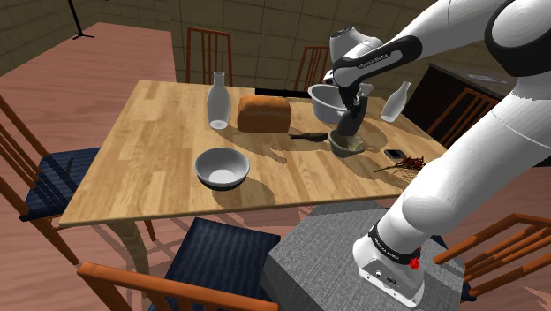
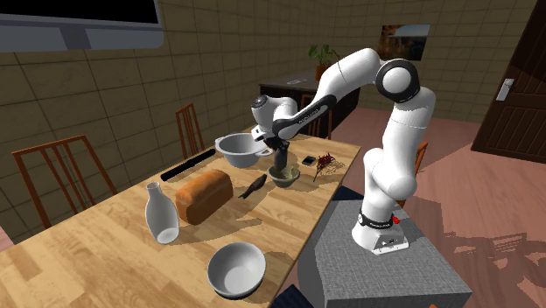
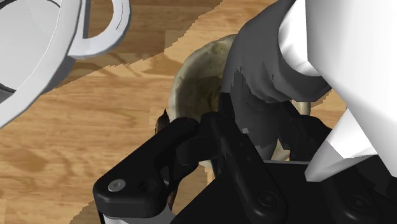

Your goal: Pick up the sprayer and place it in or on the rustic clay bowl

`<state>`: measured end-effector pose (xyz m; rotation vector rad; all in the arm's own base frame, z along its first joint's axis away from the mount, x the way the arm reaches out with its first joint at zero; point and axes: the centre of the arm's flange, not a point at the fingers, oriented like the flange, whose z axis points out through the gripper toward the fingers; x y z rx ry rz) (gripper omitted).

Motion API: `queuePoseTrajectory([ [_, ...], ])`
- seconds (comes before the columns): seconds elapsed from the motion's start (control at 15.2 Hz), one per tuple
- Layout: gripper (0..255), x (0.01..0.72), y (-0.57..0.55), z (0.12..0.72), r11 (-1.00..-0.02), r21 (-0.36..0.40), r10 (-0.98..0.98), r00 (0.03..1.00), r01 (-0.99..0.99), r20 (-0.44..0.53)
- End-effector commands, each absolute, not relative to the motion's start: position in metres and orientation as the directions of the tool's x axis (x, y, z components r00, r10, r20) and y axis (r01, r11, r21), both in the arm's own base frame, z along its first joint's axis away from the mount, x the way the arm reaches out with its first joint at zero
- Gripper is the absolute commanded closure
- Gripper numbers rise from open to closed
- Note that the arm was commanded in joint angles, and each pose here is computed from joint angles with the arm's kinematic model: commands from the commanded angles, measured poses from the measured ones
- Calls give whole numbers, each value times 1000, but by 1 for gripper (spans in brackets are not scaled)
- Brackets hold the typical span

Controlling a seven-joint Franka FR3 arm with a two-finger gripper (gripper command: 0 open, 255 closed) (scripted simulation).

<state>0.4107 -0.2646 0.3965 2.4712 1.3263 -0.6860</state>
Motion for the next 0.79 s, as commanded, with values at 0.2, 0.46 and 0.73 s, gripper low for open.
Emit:
queuePoseTrajectory([
  [0.2, 0, 411, -265, 397, -553, 1, 714, 474, 833, -516],
  [0.46, 0, 411, -265, 397, -553, 1, 714, 474, 833, -516],
  [0.73, 0, 425, -243, 439, -553, 1, 714, 474, 833, -516],
])
